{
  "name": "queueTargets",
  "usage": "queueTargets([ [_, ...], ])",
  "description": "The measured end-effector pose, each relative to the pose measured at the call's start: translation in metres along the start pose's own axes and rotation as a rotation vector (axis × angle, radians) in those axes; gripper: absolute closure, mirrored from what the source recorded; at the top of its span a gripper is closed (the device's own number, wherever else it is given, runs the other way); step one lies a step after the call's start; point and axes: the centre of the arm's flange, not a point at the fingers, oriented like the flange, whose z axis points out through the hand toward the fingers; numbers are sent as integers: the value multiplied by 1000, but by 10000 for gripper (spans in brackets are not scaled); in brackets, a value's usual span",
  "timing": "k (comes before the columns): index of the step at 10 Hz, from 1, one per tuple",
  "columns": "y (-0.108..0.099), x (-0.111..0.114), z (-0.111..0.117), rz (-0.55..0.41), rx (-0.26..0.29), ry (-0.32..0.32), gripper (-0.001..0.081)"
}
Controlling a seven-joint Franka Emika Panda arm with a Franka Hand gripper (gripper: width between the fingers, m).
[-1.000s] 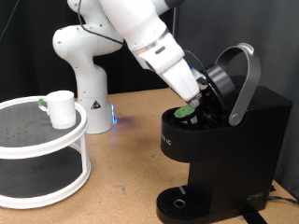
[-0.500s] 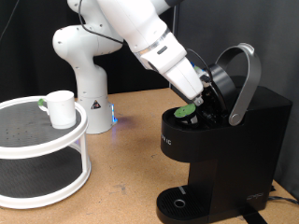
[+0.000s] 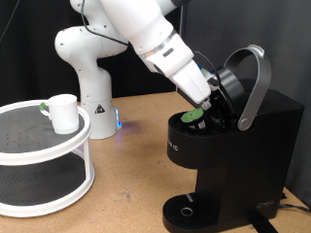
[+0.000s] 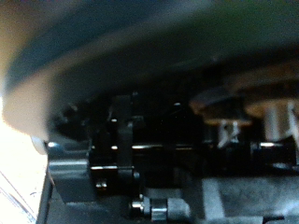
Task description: Make a cup of coffee with the keurig machine
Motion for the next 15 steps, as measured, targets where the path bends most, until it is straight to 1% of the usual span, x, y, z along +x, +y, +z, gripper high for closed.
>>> queueTargets([
  [2, 3, -2, 0, 5, -11, 0, 3],
  [5, 11, -6, 7, 20, -27, -12, 3],
  [8, 16, -9, 12, 30, -29, -20, 3],
  [9, 17, -7, 10, 32, -28, 12, 3],
  [10, 19, -5, 4, 34, -25, 61, 3],
  [11, 22, -5, -7, 39, -24, 110, 3],
  [12, 25, -7, -21, 44, -29, 141, 3],
  [13, 24, -9, -31, 47, -23, 157, 3],
  [15, 25, -10, -30, 44, -21, 150, 3],
])
